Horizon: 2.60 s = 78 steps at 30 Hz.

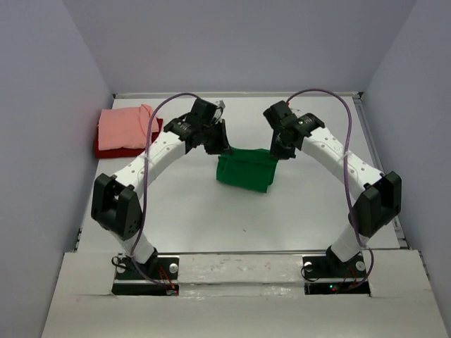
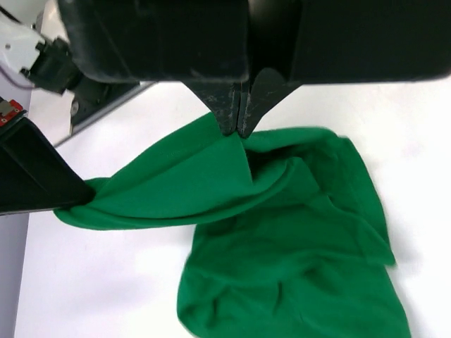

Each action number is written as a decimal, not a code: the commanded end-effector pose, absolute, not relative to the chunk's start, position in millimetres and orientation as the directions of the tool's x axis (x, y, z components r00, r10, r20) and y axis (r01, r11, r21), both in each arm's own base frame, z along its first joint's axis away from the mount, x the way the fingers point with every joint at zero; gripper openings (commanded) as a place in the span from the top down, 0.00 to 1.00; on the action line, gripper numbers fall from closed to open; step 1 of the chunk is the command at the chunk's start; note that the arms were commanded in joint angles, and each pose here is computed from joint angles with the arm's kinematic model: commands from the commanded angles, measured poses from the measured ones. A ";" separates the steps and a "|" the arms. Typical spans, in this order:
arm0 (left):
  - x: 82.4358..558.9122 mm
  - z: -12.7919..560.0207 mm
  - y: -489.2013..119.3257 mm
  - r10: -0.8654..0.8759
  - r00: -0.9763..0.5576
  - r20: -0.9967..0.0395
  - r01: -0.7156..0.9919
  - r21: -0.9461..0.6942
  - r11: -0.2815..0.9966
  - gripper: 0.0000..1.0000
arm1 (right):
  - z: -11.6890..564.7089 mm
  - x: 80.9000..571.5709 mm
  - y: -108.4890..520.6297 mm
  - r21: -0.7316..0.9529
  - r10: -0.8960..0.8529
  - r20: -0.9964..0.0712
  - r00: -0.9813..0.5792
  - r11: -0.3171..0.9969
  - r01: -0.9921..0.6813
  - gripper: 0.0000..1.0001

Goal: Fold and stack the t-shirts
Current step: Fold the tshirt

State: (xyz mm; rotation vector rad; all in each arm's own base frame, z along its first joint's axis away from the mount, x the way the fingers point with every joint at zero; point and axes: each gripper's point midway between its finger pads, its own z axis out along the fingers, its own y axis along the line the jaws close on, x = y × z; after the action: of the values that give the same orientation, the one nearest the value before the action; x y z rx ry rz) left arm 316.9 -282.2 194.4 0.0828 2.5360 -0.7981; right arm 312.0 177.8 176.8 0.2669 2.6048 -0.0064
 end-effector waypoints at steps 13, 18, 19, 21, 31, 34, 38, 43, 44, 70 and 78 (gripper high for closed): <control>444.2 142.1 -274.2 -0.081 -0.875 -0.478 0.175 -0.466 0.867 1.00 | 107.3 445.7 189.3 0.081 -0.011 -0.478 -0.878 0.995 -0.057 1.00; 469.4 112.5 -279.5 -0.070 -0.882 -0.465 0.172 -0.457 0.873 1.00 | 86.2 467.6 192.8 0.089 -0.013 -0.446 -0.895 0.994 -0.059 1.00; 471.7 108.3 -280.1 -0.068 -0.885 -0.461 0.171 -0.457 0.873 1.00 | 87.5 471.1 192.1 0.081 -0.009 -0.448 -0.894 0.995 -0.050 1.00; 480.8 103.7 -281.5 -0.078 -0.887 -0.456 0.172 -0.481 0.860 1.00 | 91.8 479.1 188.8 0.075 -0.005 -0.456 -0.890 0.996 -0.044 1.00; 510.2 98.9 -290.7 -0.055 -0.871 -0.488 0.231 -0.505 0.832 1.00 | 83.3 492.2 171.3 0.045 0.013 -0.446 -0.895 0.999 -0.008 0.91; 513.6 99.1 -290.3 -0.058 -0.866 -0.497 0.230 -0.499 0.836 1.00 | 73.2 491.9 169.3 0.030 0.006 -0.435 -0.901 1.000 -0.008 0.52; 516.6 100.1 -292.6 -0.049 -0.857 -0.513 0.251 -0.500 0.829 1.00 | 59.6 496.2 170.4 0.022 -0.010 -0.427 -0.904 1.000 -0.022 0.19; 522.5 109.0 -293.7 -0.023 -0.830 -0.558 0.301 -0.482 0.823 1.00 | 65.4 509.1 163.0 -0.002 -0.004 -0.460 -0.888 1.000 -0.003 0.17; 522.7 113.5 -295.0 -0.019 -0.820 -0.571 0.315 -0.480 0.818 1.00 | 72.0 512.6 164.6 0.003 -0.007 -0.474 -0.880 1.000 -0.010 0.17; 541.6 166.4 -266.2 -0.048 -0.742 -0.669 0.262 -0.355 0.898 0.10 | 160.1 486.0 174.1 0.060 -0.051 -0.556 -0.829 0.993 -0.102 0.24; 545.3 147.5 -268.8 -0.084 -0.750 -0.656 0.249 -0.398 0.883 0.01 | 155.5 482.0 177.8 0.074 -0.072 -0.550 -0.832 0.988 -0.135 0.24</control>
State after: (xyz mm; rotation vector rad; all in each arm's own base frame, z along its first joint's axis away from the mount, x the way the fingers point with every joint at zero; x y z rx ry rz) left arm 540.3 -270.0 137.5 0.1348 2.3731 -0.5893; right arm 484.4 169.4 145.7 -0.0906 2.5851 0.0994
